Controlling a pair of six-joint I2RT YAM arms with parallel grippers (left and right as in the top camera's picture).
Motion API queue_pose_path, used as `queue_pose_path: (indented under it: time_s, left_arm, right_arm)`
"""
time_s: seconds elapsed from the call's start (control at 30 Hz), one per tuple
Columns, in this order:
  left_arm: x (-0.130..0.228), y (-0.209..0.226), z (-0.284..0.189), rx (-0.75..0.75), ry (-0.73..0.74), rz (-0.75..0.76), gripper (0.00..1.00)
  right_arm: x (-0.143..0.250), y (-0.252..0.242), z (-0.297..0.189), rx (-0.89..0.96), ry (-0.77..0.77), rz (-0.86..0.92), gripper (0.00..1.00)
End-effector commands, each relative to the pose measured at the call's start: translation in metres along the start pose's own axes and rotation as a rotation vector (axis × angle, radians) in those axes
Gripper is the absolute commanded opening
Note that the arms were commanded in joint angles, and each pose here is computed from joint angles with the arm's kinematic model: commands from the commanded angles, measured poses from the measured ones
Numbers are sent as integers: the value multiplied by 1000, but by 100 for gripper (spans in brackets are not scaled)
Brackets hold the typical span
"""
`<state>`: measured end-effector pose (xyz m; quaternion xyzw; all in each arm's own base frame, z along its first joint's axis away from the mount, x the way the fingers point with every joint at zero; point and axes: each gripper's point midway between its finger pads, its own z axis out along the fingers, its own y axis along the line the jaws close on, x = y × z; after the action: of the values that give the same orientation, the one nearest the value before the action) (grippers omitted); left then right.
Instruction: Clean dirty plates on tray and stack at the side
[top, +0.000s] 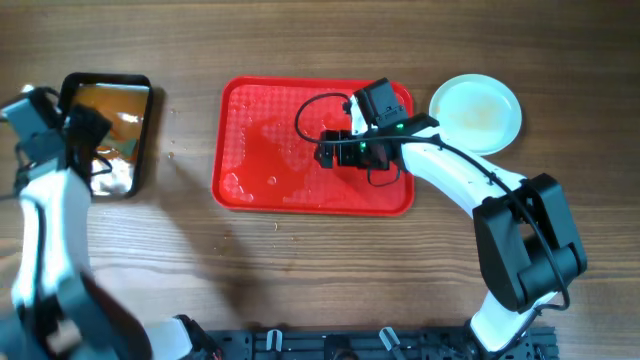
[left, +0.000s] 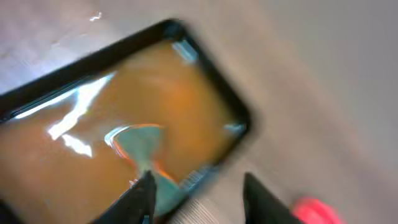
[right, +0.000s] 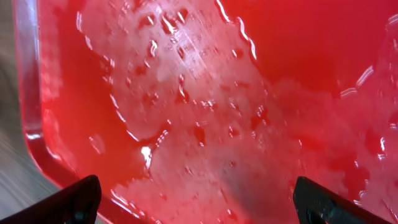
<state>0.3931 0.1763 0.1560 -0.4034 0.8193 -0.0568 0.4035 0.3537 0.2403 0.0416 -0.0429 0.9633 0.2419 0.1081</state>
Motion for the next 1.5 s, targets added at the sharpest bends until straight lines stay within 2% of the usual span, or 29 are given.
queue_pose_path:
  time_s: [0.0,0.03,0.2,0.27,0.37,0.47,0.57,0.77,0.93,1.03,1.2,1.27,1.4,1.47]
  left_arm:
    - [6,-65,-90,323,45,33,53]
    - [15,-71,-110,360,74,34,100]
    - [46,-62,-156,336,141,14,100]
    - [54,-59,-166,327,159,8,100]
    - [58,-58,-168,322,168,5,100]
    - [58,-57,-166,319,174,3,100]
    - [59,-56,-163,314,183,0,100]
    - [60,-55,-160,309,192,-3,100]
    - [60,-55,-160,309,192,-3,100]
    - [60,-55,-160,309,192,-3,100]
    - [60,-55,-160,309,192,-3,100]
    - [60,-55,-160,309,192,-3,100]
    - [60,-55,-160,309,192,-3,100]
    - [60,-55,-160,309,192,-3,100]
  right_arm:
    - [-21,9,-37,28,-105,-33,100]
    - [-23,12,-53,40,-134,-13,100]
    - [-21,47,-155,-2,-329,-56,99]
    - [-1,54,-197,15,-392,-55,99]
    - [47,48,-225,79,-377,-73,99]
    - [81,33,-228,134,-330,-93,100]
    - [97,20,-224,168,-278,-84,100]
    - [97,17,-213,192,-237,-78,100]
    - [112,20,-198,165,-122,-99,100]
    - [109,12,-199,211,-137,-126,100]
    - [106,0,-199,259,-177,-123,100]
    - [106,-8,-198,247,-239,-119,100]
    - [96,-29,-199,164,-425,-120,100]
    - [89,-36,-204,99,-552,-193,100]
